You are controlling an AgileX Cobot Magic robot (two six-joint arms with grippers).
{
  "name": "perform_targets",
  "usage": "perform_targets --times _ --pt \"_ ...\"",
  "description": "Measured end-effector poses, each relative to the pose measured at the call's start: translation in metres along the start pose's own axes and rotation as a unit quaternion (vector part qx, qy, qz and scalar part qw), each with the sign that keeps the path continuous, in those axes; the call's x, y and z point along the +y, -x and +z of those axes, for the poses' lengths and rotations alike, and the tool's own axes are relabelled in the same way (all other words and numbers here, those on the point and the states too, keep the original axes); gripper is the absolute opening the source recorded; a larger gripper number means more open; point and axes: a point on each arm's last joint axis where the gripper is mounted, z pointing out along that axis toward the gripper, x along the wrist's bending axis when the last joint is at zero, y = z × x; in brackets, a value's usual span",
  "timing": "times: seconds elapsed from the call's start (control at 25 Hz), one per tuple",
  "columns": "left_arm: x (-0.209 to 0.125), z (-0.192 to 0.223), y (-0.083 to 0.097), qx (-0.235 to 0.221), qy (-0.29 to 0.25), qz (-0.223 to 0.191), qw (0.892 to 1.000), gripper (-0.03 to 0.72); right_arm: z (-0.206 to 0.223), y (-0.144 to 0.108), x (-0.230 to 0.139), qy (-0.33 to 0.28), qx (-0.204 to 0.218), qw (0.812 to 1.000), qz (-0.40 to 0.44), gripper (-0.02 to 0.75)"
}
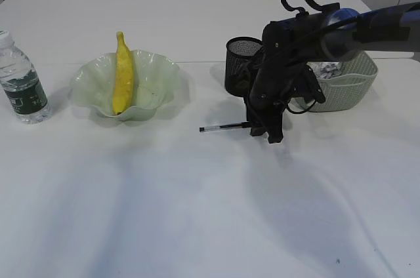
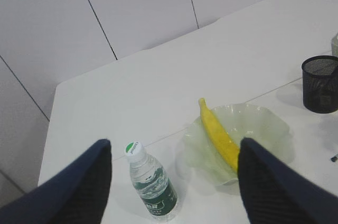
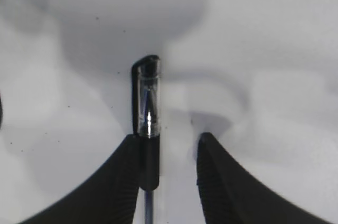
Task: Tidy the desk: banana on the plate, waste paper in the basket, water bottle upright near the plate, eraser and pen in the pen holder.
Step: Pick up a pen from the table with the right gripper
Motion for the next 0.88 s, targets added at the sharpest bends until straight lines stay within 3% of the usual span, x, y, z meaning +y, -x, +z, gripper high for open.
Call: perform_targets --times 0.28,0.52,0.88 --pt "0.0 0.0 0.0001 0.0 0.0 -0.001 1.0 0.528 0.0 -0.0004 -0.0001 0.0 0.002 1.0 0.0 0.284" --pt "0.0 0.0 0.0001 0.0 0.0 -0.001 1.0 0.528 0.0003 -0.007 -0.0015 -0.009 0.041 0.999 -0.005 0.284" --pt "-0.0001 0.0 0.0001 0.0 -0.001 -0.001 1.0 0.528 0.0003 -0.0074 -0.0016 -0.008 0.044 0.999 -0.025 0.284"
